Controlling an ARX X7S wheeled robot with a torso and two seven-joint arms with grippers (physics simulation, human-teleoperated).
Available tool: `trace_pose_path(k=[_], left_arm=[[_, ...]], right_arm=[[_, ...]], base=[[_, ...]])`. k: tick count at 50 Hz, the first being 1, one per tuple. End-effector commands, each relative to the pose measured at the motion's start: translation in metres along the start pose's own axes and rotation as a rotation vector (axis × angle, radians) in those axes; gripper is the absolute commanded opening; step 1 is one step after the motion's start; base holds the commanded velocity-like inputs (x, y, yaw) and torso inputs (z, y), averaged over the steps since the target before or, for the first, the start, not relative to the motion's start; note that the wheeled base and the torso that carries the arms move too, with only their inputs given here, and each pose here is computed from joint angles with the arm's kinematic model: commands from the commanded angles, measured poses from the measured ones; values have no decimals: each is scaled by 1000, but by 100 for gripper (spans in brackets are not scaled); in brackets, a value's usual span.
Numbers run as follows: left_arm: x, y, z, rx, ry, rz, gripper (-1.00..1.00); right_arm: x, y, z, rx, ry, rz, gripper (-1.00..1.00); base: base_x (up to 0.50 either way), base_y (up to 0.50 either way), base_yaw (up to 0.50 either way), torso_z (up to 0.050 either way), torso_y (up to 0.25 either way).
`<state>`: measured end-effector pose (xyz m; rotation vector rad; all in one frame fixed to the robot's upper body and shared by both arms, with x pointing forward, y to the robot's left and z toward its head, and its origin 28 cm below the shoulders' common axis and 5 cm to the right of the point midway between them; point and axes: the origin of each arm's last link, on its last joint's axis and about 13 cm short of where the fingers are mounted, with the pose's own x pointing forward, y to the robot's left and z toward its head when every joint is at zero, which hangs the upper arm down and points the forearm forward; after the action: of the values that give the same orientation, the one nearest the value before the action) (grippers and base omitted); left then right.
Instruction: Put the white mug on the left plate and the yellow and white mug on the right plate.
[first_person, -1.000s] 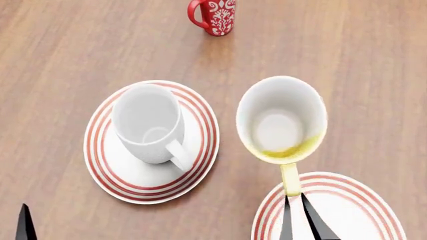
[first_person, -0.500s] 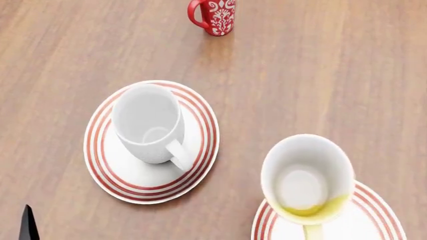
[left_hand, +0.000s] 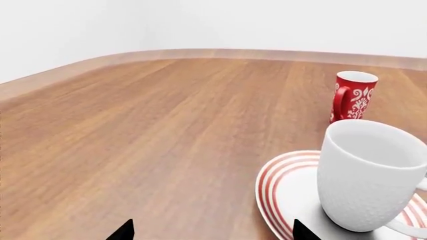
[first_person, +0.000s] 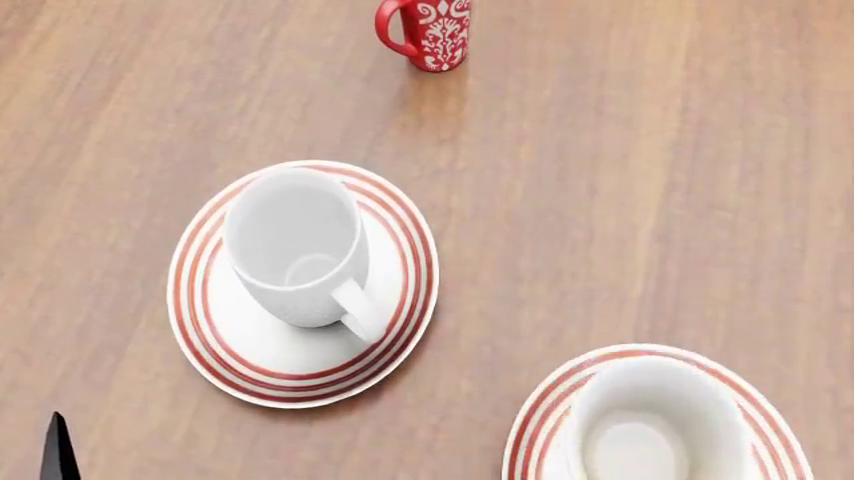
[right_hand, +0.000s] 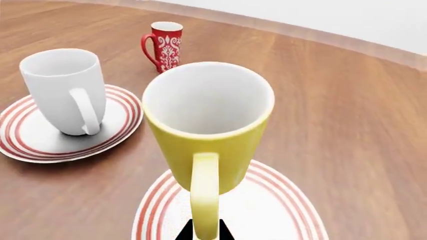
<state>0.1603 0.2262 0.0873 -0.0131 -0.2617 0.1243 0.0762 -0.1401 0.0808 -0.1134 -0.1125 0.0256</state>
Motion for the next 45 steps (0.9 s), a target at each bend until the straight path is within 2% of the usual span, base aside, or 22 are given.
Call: trace_pose_path(k=[1, 21, 30, 45], left_arm=[[-2, -1, 0, -7, -12, -5, 100], [2, 1, 0, -10, -15, -3, 100], [2, 2, -1, -11, -14, 0, 100], [1, 1, -2, -11, -12, 1, 100]], right_arm=[[-6, -9, -17, 0, 19, -35, -100], [-10, -11, -47, 70, 49, -76, -100], [0, -10, -61, 98, 78, -64, -100], [11, -11, -68, 129, 95, -54, -100]], base=[[0, 0, 0, 0, 0], [0, 0, 0, 0, 0], [0, 0, 0, 0, 0], [0, 0, 0, 0, 0]])
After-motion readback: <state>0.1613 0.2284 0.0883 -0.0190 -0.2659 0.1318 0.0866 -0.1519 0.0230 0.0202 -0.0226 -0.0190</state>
